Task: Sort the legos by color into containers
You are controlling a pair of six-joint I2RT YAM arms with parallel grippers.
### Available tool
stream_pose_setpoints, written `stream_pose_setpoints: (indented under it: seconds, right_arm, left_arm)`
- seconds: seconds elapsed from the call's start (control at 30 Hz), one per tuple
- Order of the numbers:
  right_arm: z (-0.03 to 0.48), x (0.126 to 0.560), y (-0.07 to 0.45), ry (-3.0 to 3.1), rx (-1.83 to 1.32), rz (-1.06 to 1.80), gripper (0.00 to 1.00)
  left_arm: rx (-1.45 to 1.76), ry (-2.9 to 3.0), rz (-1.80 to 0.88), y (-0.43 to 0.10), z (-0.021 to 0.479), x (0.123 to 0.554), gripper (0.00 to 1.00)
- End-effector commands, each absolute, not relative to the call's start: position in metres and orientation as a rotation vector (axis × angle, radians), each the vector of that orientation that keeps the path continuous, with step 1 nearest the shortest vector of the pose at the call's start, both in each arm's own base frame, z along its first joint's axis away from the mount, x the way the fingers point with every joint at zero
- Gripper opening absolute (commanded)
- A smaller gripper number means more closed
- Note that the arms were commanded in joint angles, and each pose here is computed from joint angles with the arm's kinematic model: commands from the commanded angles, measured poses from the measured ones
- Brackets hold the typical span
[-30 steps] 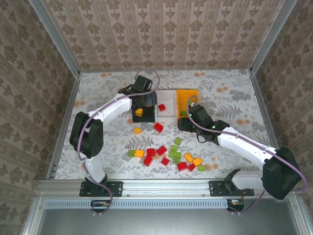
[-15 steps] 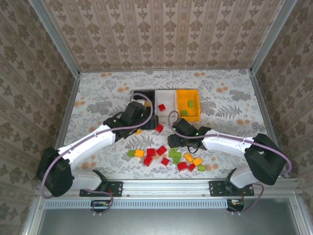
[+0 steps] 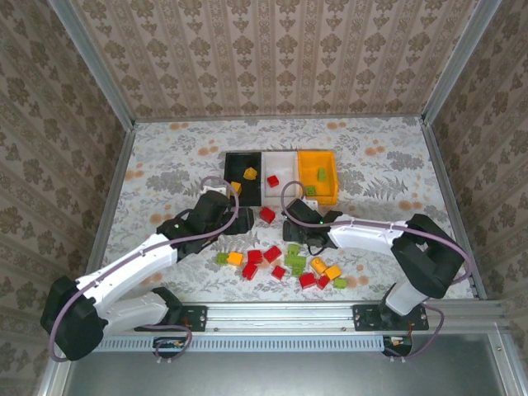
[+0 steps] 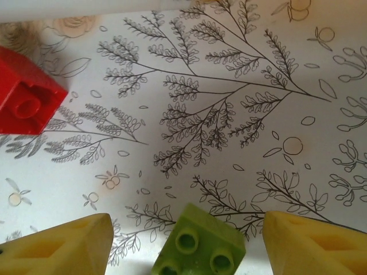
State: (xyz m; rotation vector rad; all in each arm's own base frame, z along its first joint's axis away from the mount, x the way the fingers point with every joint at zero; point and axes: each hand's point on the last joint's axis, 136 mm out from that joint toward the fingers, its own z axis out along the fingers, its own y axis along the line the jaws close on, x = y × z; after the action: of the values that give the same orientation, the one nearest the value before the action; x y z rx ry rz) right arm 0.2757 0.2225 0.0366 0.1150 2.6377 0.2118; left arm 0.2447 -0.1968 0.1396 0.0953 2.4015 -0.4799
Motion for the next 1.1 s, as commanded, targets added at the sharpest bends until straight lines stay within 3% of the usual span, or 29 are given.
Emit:
stream_pose_setpoints:
  seconds: [0.0,0.27,0.47,0.6,0.87,1.07]
  right_arm:
    - [0.026,0.271,0.215,2.669,0.226,0.135,0.7]
    - [0.005,0.251,0.182,2.723,0.244,-0.03,0.59]
    - [0.006,0.249,0.163,2.712,0.288,-0.008,0.35]
    - [0.027,0.259,0.158,2.664,0.255,0.034,0.26]
    - [0.129,0.317,0.144,2.445,0.224,0.174,0.25]
    - [0.132,0.38,0.146,2.445,0.279,0.194,0.27]
  left_arm:
    - [0.048,2.389,-0.471,-0.19,0.141,0.244,1.0]
    - [0.029,2.386,-0.469,-0.184,0.139,0.245,1.0]
    - [0.016,2.38,-0.464,-0.18,0.141,0.247,1.0]
    - [0.024,2.382,-0.457,-0.178,0.143,0.248,1.0]
    - [0.033,2.39,-0.449,-0.174,0.14,0.247,1.0]
    - [0.033,2.401,-0.451,-0.17,0.139,0.242,1.0]
